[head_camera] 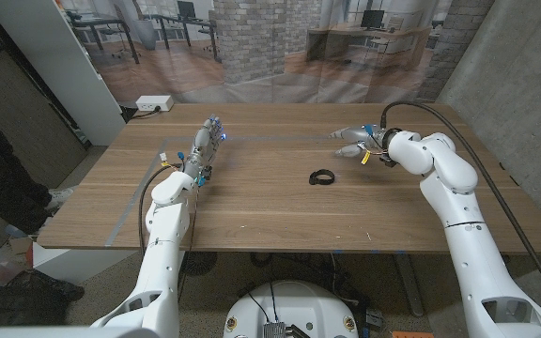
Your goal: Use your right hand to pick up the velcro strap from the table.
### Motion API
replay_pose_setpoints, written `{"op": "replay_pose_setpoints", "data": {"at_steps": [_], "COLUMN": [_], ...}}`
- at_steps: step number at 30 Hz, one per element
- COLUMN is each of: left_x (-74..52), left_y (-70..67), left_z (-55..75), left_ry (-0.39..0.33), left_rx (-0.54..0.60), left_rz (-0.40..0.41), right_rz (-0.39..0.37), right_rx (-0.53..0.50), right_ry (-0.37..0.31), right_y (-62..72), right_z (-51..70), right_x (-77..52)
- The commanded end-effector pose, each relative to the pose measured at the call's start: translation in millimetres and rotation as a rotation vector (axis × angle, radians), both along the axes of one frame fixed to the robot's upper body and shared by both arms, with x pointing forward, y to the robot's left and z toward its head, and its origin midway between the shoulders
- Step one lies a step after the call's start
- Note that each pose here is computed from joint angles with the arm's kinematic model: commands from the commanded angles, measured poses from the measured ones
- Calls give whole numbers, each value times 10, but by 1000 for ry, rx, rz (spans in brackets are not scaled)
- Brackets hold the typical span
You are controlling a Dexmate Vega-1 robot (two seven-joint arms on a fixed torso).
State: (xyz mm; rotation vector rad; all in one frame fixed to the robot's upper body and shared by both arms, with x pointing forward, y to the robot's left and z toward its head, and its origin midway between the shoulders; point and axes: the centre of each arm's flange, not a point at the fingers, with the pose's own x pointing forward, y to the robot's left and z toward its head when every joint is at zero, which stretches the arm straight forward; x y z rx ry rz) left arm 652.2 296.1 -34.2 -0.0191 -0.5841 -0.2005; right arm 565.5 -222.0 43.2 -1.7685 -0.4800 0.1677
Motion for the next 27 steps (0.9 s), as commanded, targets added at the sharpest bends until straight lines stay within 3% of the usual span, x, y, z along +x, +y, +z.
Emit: {"op": "replay_pose_setpoints", "data": {"at_steps": [1,27], "left_x": [-9,-56], "left_y": [12,50], "left_z": [-4,-49], "left_ry": [0,6], "left_rx": [-2,-5], "left_rz": [2,12], "right_rz": [-9,-12], "right_rx": [-23,-63], "right_ry": [11,24], "right_y": [40,145], "right_z": [-47,-159], "right_x": [10,54]}}
